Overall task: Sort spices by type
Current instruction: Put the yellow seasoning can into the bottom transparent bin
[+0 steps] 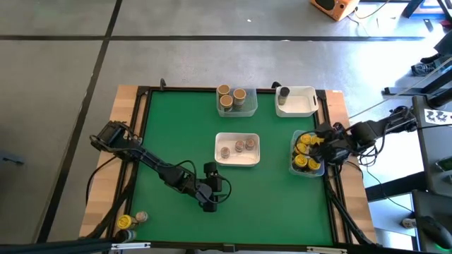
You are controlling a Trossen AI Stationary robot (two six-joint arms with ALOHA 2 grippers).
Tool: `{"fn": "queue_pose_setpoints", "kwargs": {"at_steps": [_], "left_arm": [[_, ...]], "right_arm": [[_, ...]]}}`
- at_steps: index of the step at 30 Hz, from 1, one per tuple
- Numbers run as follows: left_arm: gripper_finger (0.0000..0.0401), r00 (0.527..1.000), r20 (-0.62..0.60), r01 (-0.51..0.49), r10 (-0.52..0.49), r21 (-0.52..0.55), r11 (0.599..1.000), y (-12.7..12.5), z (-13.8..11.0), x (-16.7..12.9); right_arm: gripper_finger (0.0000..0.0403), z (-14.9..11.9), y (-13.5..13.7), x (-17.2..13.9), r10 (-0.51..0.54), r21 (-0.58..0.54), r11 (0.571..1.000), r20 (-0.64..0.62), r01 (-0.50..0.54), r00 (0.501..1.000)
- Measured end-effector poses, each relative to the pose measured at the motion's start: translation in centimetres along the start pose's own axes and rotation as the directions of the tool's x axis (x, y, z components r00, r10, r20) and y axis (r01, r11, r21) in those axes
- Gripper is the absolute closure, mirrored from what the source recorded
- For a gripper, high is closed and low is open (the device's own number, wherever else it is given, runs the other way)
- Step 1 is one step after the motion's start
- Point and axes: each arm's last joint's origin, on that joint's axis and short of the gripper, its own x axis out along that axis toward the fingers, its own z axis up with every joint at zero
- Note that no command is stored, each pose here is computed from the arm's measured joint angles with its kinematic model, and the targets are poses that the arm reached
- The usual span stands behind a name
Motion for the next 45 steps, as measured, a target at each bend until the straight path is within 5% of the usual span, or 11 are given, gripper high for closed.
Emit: {"fn": "queue_pose_setpoints", "kwargs": {"at_steps": [21,45], "left_arm": [[0.0115,1.000,-0.003,-0.001,0.001,-0.004,1.000,0.0,0.0,0.0],[0.0115,1.000,-0.003,0.000,0.000,-0.004,1.000,0.0,0.0,0.0]], "right_arm": [[0.0155,0.6,4.1,2.6,-0.233,-0.057,0.972,-0.123,0.228,0.965],[0.0152,0.6,4.2,2.7,-0.236,-0.060,0.971,-0.122,0.230,0.964]]}}
